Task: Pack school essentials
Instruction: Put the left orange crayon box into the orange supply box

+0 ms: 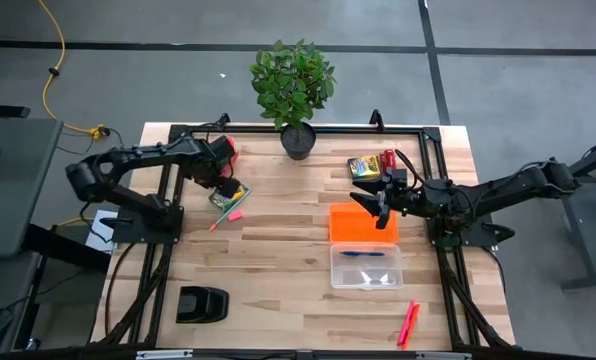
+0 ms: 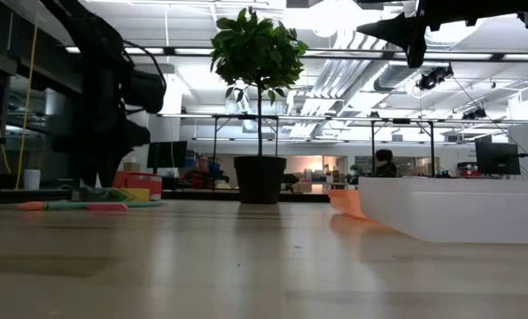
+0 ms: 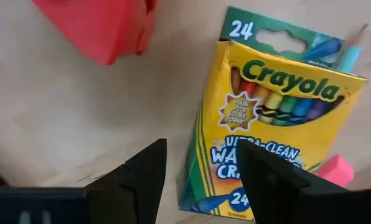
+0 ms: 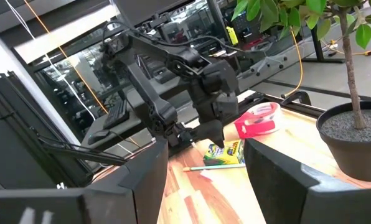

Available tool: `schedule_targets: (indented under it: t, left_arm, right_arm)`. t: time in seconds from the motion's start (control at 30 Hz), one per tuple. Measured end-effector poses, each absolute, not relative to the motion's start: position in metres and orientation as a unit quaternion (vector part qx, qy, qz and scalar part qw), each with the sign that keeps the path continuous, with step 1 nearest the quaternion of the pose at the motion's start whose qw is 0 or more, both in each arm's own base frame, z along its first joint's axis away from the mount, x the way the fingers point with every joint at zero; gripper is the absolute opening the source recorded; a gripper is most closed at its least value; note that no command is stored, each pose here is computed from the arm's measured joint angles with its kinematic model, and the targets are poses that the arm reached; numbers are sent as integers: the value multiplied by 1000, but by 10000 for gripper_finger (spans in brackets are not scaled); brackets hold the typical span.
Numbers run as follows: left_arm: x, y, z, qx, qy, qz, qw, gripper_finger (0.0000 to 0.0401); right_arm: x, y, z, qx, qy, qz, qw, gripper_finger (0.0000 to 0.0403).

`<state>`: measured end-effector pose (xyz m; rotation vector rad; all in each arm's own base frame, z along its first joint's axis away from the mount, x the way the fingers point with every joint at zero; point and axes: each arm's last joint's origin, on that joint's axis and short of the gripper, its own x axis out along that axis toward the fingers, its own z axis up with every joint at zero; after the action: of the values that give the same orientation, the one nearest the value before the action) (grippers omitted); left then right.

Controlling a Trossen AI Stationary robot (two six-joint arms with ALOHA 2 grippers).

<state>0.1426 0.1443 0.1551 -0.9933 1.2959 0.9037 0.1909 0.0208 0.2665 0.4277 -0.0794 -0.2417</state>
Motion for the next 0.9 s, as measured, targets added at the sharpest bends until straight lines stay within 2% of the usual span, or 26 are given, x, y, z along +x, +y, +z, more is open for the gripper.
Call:
schedule_targets:
  t: [0.17, 0.27, 0.6, 0.9]
  left_arm:
    - [148, 147, 150, -441, 554, 358, 609, 178]
    - [149, 148, 150, -446, 549, 354, 612, 157]
    - [149, 148, 150, -430, 558, 340, 623, 11]
    - [148, 145, 157, -422, 550, 326, 643, 2]
  right_arm:
    - [191, 21, 267, 212, -39, -120, 969, 204]
    - [191, 21, 267, 212, -39, -120, 969, 204]
    - [191, 21, 266, 209, -35, -121, 970, 204]
    - [191, 21, 264, 210, -27, -122, 970, 204]
